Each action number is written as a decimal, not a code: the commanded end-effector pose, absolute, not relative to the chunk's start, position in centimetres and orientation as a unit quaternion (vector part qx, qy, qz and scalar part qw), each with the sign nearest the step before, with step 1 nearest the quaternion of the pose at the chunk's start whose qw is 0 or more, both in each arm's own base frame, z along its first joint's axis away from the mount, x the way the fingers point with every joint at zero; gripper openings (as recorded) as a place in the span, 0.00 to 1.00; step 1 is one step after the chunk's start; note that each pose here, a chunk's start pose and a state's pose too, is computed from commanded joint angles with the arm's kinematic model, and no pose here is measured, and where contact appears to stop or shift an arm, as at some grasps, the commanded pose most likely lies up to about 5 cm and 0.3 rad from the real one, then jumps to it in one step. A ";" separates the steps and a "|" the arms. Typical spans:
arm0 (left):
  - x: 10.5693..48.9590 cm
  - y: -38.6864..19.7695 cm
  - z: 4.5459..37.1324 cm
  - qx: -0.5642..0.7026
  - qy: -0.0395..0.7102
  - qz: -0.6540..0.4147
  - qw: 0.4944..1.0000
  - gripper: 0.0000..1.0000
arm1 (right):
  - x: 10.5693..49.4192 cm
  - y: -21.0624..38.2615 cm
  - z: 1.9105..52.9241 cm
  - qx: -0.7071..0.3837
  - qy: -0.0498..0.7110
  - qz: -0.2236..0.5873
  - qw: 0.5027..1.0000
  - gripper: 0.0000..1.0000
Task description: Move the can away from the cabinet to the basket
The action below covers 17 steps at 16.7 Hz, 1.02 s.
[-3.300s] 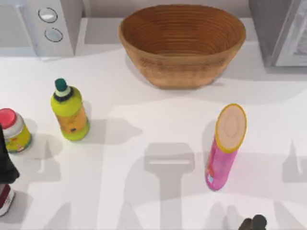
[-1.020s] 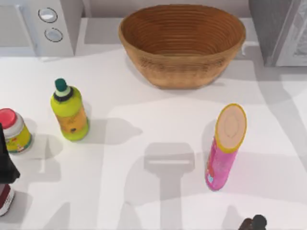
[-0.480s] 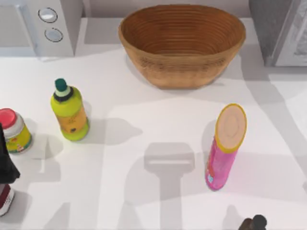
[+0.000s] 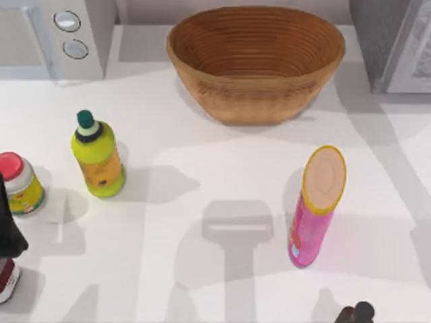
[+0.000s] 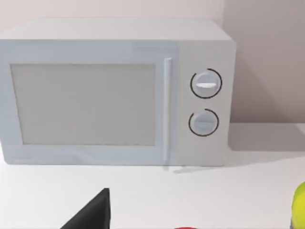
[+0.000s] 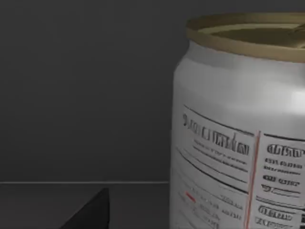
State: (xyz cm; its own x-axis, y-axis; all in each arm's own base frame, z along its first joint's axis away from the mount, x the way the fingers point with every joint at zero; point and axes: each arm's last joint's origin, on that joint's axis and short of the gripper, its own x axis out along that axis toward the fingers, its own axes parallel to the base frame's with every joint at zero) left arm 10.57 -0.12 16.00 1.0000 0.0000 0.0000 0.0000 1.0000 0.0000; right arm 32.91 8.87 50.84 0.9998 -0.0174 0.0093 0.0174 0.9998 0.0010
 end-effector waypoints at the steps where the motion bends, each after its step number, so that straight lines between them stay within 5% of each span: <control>1: 10.6 -0.1 16.0 0.000 0.000 0.000 1.000 1.00 | 33.7 8.8 50.8 0.000 -0.005 -0.009 1.000 1.00; 7: 10.6 -0.1 16.0 0.000 0.000 0.000 1.000 1.00 | 34.7 8.8 50.7 0.000 -0.005 -0.009 1.000 1.00; 17: 10.6 -0.1 16.0 0.000 0.000 0.000 1.000 1.00 | 34.7 8.8 50.7 0.000 -0.005 -0.009 1.000 0.25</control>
State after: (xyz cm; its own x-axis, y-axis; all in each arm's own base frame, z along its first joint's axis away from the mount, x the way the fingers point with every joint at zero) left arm 10.57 -0.12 16.00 1.0000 0.0000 0.0000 0.0000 1.0000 0.0000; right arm 34.74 8.75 50.70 0.9998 -0.0174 0.0093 0.0174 0.9998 0.0010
